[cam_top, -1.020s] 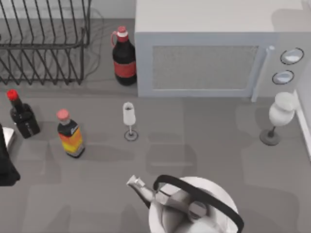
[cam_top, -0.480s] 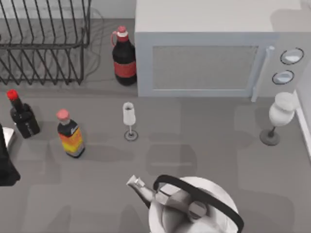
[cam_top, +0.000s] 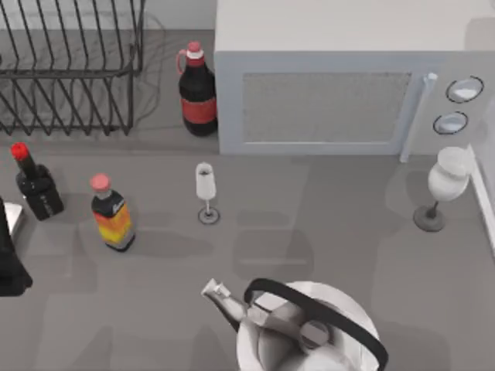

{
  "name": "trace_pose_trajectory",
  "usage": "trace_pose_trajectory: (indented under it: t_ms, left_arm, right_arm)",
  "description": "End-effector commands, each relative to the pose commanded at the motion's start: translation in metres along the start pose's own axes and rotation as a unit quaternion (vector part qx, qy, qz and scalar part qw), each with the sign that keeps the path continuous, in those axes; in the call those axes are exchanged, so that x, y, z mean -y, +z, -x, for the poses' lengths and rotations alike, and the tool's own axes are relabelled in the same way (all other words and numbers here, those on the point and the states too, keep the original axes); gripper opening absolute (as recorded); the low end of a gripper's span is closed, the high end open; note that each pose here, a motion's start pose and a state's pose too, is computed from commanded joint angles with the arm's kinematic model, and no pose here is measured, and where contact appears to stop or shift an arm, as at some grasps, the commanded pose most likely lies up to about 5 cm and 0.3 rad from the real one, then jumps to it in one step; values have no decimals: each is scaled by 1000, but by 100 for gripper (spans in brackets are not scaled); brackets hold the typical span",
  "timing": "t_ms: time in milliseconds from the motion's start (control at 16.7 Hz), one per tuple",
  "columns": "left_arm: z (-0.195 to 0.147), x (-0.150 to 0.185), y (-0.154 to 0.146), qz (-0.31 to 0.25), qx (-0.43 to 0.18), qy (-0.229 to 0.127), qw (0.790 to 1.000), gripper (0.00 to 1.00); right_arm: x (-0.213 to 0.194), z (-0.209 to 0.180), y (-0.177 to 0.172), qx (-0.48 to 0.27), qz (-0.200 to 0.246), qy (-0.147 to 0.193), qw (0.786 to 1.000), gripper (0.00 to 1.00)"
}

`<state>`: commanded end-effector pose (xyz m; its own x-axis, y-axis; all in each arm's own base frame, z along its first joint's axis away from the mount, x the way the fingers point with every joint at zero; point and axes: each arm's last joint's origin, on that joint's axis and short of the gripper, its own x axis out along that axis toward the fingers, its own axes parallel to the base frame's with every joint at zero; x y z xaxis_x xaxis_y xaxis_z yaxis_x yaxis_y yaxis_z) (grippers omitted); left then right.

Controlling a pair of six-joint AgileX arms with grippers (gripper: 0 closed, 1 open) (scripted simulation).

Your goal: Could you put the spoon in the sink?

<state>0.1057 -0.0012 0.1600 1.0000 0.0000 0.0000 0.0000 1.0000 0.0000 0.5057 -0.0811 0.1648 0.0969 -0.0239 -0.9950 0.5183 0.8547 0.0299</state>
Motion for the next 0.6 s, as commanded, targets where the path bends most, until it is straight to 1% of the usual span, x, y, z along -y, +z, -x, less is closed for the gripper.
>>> trace_pose_trajectory:
  t_ms: [180, 420, 600]
  left_arm:
    - [0, 0, 0, 0, 0, 0, 1000, 100]
    - [0, 0, 0, 0, 0, 0, 1000, 100]
    - [0, 0, 0, 0, 0, 0, 1000, 100]
  right_arm:
    - [-1, -9, -3, -5, 4, -3, 1000, 0]
    - [-1, -10, -3, -5, 4, -3, 1000, 0]
    - [-1, -10, -3, -5, 4, -3, 1000, 23]
